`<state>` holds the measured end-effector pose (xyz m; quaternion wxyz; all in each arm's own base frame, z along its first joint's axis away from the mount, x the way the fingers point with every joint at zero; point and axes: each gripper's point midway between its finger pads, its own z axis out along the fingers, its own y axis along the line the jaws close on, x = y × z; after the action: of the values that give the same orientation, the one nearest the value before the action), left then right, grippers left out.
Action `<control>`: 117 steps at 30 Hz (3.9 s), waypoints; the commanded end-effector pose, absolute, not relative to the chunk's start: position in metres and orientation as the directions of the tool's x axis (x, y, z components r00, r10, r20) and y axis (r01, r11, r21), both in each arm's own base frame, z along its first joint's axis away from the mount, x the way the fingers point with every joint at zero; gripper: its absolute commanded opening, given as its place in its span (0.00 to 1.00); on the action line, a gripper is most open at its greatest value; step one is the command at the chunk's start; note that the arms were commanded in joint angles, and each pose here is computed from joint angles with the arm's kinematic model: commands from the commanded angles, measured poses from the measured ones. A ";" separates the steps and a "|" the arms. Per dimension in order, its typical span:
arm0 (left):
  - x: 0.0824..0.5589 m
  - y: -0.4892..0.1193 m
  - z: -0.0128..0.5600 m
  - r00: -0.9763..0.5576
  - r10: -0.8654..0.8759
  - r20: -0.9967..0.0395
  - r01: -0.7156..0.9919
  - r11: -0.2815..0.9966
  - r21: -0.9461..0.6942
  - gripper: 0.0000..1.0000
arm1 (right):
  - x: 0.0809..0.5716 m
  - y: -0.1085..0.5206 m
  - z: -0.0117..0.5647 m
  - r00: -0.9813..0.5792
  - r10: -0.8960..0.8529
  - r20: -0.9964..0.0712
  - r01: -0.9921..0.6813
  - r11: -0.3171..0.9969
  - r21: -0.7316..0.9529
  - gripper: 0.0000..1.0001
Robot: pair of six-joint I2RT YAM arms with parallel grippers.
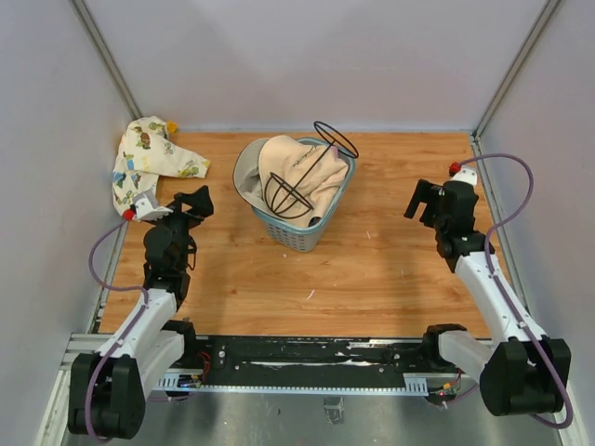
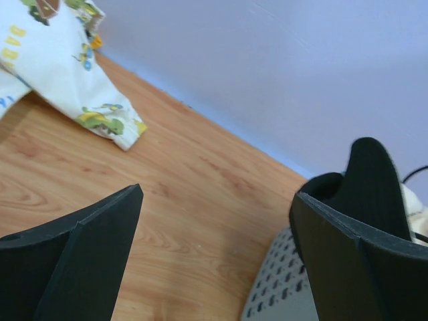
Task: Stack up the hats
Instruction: Pick up the hat stand from the bin, then place the hat stand at the center of the board.
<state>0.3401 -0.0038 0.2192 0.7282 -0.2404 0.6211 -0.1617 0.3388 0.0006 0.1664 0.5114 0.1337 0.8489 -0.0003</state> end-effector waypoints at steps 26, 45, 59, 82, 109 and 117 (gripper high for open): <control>0.273 -0.182 0.302 -0.093 -0.140 -0.986 0.488 0.856 -0.167 1.00 | 0.352 0.093 0.252 -0.391 -0.023 -0.920 -0.026 1.000 -0.014 0.99; 0.293 -0.220 0.265 -0.198 0.027 -0.980 0.503 0.860 -0.078 0.80 | 0.353 0.152 0.281 -0.337 -0.058 -0.940 -0.187 0.982 0.007 0.99; 0.326 -0.227 0.248 -0.211 0.090 -0.973 0.412 0.911 -0.005 0.45 | 0.348 0.165 0.297 -0.295 -0.057 -0.954 -0.233 0.972 0.014 0.90; 0.327 -0.267 0.319 -0.050 0.091 -0.995 0.587 0.809 0.045 0.00 | 0.338 0.190 0.330 -0.220 -0.082 -0.972 -0.296 0.955 -0.013 0.63; 0.288 -0.295 0.417 0.162 0.076 -0.984 0.777 0.605 0.175 0.00 | 0.284 0.185 0.362 -0.023 -0.333 -0.943 -0.410 0.863 -0.295 0.60; 0.266 -0.309 0.431 0.226 0.087 -0.970 0.839 0.488 0.239 0.00 | 0.249 0.182 0.371 0.022 -0.314 -0.949 -0.462 0.839 -0.288 0.61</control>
<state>0.2855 -0.2956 0.3772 0.6219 0.3856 0.6316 -0.2560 0.2699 0.1881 0.3615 0.6494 -0.2698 0.7094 0.0467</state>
